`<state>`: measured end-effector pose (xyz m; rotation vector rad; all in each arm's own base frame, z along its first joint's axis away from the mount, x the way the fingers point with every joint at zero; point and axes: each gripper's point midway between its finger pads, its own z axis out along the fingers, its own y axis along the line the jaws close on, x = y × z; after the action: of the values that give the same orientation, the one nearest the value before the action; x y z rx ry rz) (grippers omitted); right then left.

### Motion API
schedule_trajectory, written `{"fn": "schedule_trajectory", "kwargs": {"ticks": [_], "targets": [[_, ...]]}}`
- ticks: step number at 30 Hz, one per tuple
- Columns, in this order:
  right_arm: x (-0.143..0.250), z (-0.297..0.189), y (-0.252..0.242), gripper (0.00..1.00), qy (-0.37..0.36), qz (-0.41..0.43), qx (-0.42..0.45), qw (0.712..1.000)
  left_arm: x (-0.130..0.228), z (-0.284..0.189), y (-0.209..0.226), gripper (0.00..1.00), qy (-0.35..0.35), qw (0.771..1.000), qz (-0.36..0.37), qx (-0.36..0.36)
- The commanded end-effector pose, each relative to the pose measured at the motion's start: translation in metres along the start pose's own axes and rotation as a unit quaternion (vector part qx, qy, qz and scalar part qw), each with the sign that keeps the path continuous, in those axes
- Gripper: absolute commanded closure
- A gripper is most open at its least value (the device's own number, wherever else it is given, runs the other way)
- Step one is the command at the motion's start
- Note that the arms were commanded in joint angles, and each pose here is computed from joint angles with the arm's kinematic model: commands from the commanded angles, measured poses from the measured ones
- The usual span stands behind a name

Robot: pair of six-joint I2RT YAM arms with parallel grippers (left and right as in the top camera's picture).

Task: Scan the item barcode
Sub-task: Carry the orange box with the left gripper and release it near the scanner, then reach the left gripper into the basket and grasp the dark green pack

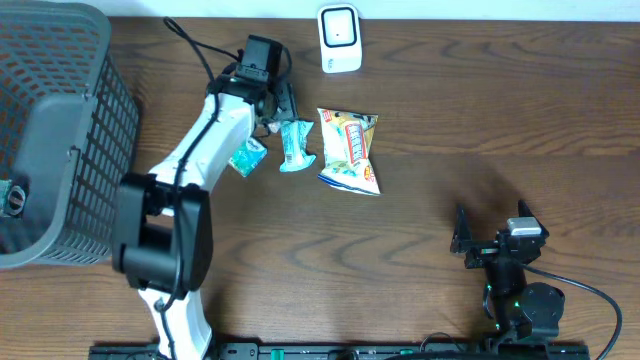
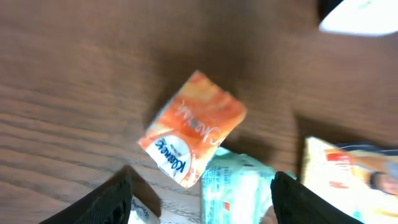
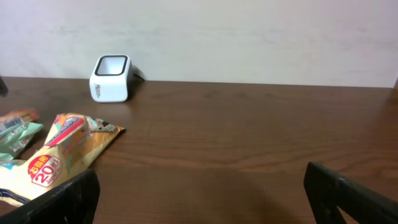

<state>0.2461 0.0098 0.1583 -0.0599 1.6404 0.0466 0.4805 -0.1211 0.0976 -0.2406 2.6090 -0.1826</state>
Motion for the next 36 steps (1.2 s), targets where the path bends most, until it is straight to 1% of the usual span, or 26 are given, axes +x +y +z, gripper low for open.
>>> {"fn": "schedule_trajectory", "kwargs": {"ticks": [1, 4, 5, 6, 9, 12, 14, 15, 16, 17, 20, 21, 22, 24, 25, 26, 27, 32, 36], "targets": [[0.001, 0.0, -0.001, 0.01, 0.0, -0.005, 0.003, 1.0, -0.056, -0.078, 0.002, 0.28, -0.105, 0.994, -0.005, 0.033], [0.001, 0.0, -0.001, 0.01, 0.0, -0.005, 0.003, 1.0, -0.094, -0.138, 0.018, 0.27, -0.191, 0.98, -0.017, 0.047], [0.001, 0.0, -0.001, 0.01, 0.0, -0.005, 0.003, 1.0, -0.115, -0.175, 0.033, 0.27, -0.244, 0.968, -0.025, 0.048], [0.001, 0.0, -0.001, 0.01, 0.0, -0.005, 0.003, 1.0, -0.128, -0.202, 0.047, 0.27, -0.282, 0.958, -0.032, 0.045], [0.001, 0.0, -0.001, 0.01, 0.0, -0.005, 0.003, 1.0, -0.151, -0.264, 0.092, 0.27, -0.365, 0.929, -0.057, 0.019], [0.001, 0.0, -0.001, 0.01, 0.0, -0.005, 0.003, 1.0, -0.158, -0.316, 0.163, 0.26, -0.426, 0.896, -0.111, -0.058], [0.001, 0.0, -0.001, 0.01, 0.0, -0.005, 0.003, 1.0, -0.153, -0.34, 0.215, 0.25, -0.444, 0.874, -0.151, -0.122], [0.001, 0.0, -0.001, 0.01, 0.0, -0.005, 0.003, 1.0, -0.147, -0.346, 0.239, 0.22, -0.445, 0.867, -0.166, -0.153], [0.001, 0.0, -0.001, 0.01, 0.0, -0.005, 0.003, 1.0, -0.139, -0.351, 0.266, 0.21, -0.437, 0.862, -0.171, -0.19], [0.001, 0.0, -0.001, 0.01, 0.0, -0.005, 0.003, 1.0, -0.132, -0.352, 0.285, 0.21, -0.423, 0.863, -0.169, -0.218], [0.001, 0.0, -0.001, 0.01, 0.0, -0.005, 0.003, 1.0, -0.102, -0.34, 0.338, 0.2, -0.347, 0.878, -0.143, -0.296], [0.001, 0.0, -0.001, 0.01, 0.0, -0.005, 0.003, 1.0, -0.091, -0.332, 0.354, 0.19, -0.311, 0.886, -0.128, -0.318], [0.001, 0.0, -0.001, 0.01, 0.0, -0.005, 0.003, 1.0, -0.071, -0.316, 0.379, 0.2, -0.25, 0.898, -0.111, -0.344], [0.001, 0.0, -0.001, 0.01, 0.0, -0.005, 0.003, 1.0, -0.049, -0.296, 0.403, 0.19, -0.182, 0.909, -0.092, -0.363], [0.001, 0.0, -0.001, 0.01, 0.0, -0.005, 0.003, 1.0, -0.039, -0.291, 0.413, 0.19, -0.156, 0.909, -0.091, -0.375], [0.001, 0.0, -0.001, 0.01, 0.0, -0.005, 0.003, 1.0, -0.02, -0.285, 0.436, 0.19, -0.11, 0.899, -0.102, -0.411], [0.001, 0.0, -0.001, 0.01, 0.0, -0.005, 0.003, 1.0, -0.015, -0.282, 0.442, 0.19, -0.099, 0.896, -0.108, -0.42], [0.001, 0.0, -0.001, 0.01, 0.0, -0.005, 0.003, 1.0, -0.002, -0.252, 0.458, 0.19, -0.058, 0.902, -0.113, -0.414], [0.001, 0.0, -0.001, 0.01, 0.0, -0.005, 0.003, 1.0, 0.009, -0.223, 0.464, 0.19, -0.002, 0.914, -0.074, -0.398]]}}
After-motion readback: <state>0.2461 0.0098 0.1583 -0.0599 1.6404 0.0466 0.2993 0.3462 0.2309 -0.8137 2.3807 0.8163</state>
